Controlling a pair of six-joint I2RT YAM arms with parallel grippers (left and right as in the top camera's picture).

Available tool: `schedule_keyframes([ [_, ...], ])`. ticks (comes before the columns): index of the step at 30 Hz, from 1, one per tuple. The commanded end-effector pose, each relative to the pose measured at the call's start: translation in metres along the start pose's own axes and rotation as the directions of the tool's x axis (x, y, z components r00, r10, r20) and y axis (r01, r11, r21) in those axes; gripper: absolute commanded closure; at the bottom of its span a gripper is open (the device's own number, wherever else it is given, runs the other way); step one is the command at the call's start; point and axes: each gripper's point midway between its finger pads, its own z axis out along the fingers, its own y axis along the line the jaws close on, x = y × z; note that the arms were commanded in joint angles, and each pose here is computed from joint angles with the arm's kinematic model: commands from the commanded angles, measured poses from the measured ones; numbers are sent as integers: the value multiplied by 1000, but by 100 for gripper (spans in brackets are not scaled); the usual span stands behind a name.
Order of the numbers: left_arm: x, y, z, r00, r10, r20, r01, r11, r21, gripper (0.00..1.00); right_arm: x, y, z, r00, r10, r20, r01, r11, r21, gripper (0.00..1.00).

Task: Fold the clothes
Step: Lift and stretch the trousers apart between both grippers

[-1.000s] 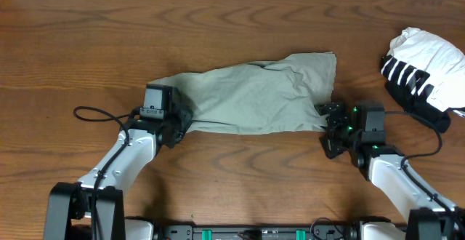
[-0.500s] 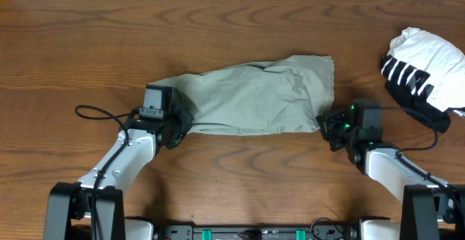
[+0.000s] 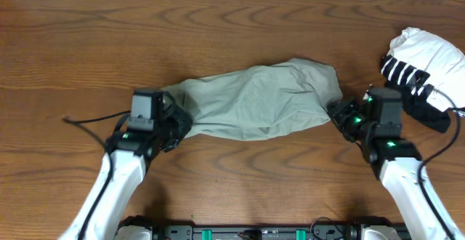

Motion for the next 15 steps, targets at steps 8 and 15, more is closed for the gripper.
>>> schedule_keyframes([
  [8,12,-50,-83,989,92,119,-121,957,265,94,-50,48,-92,934,-342,101,322,931,172,99],
  [15,31,-76,-135,979,128,161,-187,883,430,94,-52,69,-130,927,-364,95,344,922,175,99],
])
